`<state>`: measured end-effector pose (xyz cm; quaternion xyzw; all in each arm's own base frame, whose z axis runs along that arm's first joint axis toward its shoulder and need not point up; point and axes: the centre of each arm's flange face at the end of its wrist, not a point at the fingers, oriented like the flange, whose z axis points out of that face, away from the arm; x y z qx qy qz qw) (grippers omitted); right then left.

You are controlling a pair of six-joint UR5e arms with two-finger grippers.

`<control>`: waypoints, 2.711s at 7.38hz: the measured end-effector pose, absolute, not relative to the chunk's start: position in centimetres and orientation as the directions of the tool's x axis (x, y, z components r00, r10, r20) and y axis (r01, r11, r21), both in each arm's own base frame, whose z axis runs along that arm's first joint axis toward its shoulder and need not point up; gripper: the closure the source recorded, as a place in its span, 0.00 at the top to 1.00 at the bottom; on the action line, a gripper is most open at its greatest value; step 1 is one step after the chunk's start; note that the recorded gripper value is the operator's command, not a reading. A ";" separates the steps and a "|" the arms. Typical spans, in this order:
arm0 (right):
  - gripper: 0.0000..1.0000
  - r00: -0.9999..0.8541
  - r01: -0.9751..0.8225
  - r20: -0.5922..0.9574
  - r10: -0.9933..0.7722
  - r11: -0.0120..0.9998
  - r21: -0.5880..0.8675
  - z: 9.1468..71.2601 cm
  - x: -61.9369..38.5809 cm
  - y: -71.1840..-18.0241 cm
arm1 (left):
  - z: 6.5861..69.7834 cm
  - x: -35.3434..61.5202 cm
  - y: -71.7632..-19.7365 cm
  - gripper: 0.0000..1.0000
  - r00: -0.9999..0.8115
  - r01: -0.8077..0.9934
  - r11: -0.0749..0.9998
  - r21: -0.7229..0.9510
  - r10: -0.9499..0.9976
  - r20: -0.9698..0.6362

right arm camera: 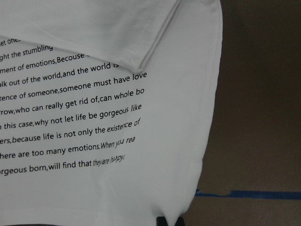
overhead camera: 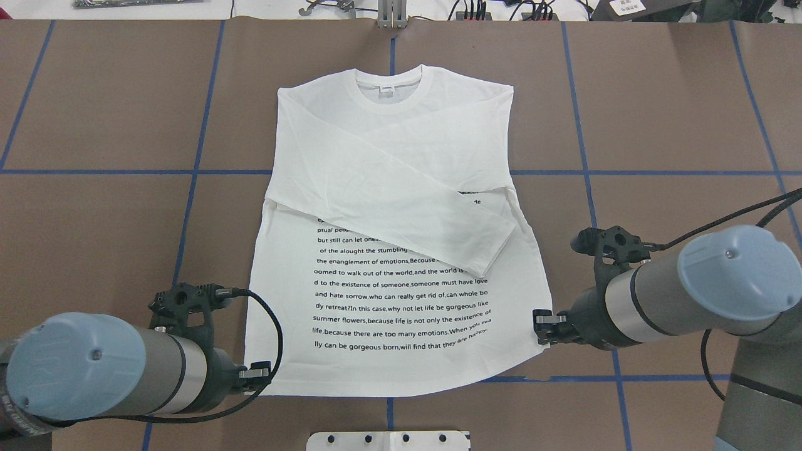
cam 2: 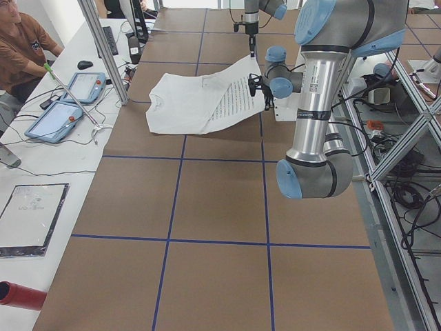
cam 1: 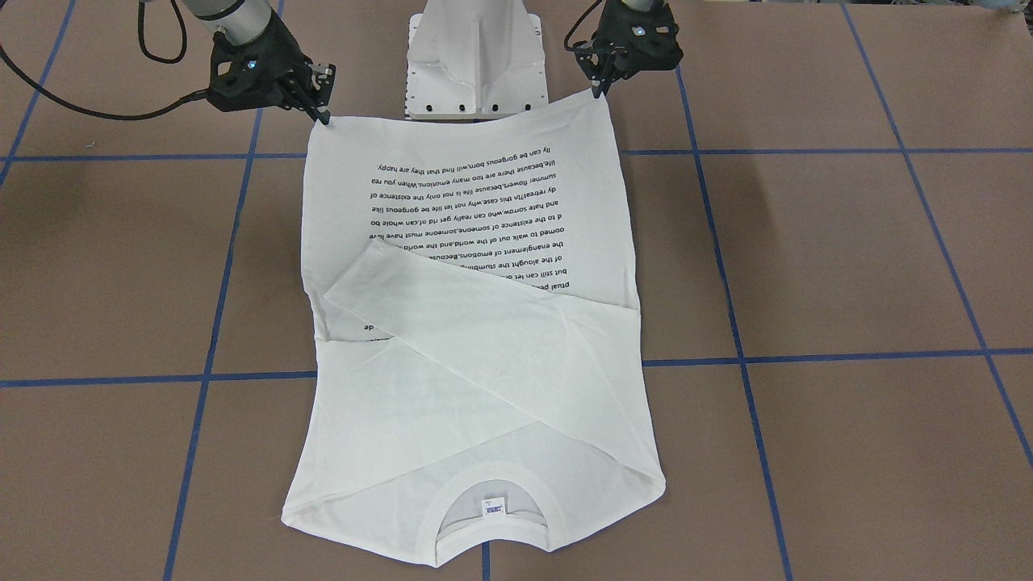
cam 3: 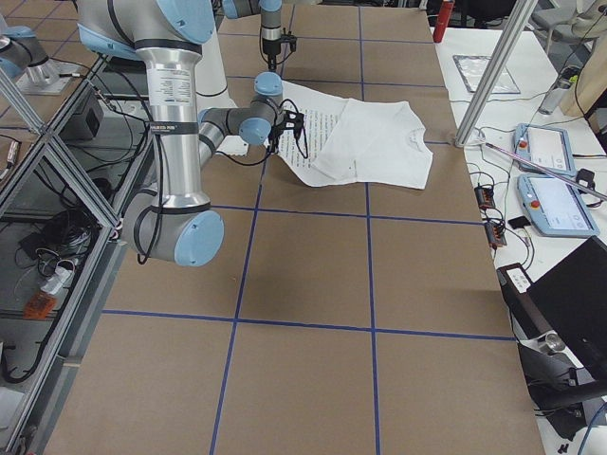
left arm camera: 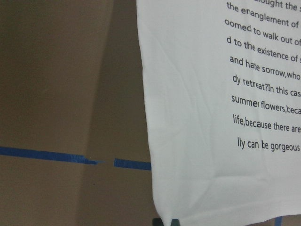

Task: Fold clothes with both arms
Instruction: 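Lift the hem with both grippers and fold it toward the collar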

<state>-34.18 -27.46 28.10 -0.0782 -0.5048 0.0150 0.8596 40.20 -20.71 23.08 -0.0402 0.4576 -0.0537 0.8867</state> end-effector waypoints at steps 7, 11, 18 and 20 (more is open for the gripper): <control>0.00 0.413 0.215 0.904 0.115 0.952 -0.219 25.5 -31.7 -26.9 | 17.3 35.7 -16.8 0.00 0.589 -0.059 0.977 -0.203 -0.130 -0.798; 0.00 0.401 0.053 0.900 0.173 0.976 -0.211 25.2 -31.9 -35.4 | 19.1 35.1 -25.2 0.00 0.623 0.073 0.989 -0.130 -0.147 -0.768; 0.00 0.420 -0.042 0.887 0.189 0.981 -0.189 26.0 -32.7 -44.5 | 22.3 36.0 -38.2 0.00 0.662 0.187 0.978 -0.087 -0.191 -0.725; 0.00 0.426 -0.056 0.882 0.201 0.979 -0.196 26.3 -32.8 -45.5 | 24.6 35.6 -43.7 0.00 0.654 0.261 0.962 -0.083 -0.239 -0.717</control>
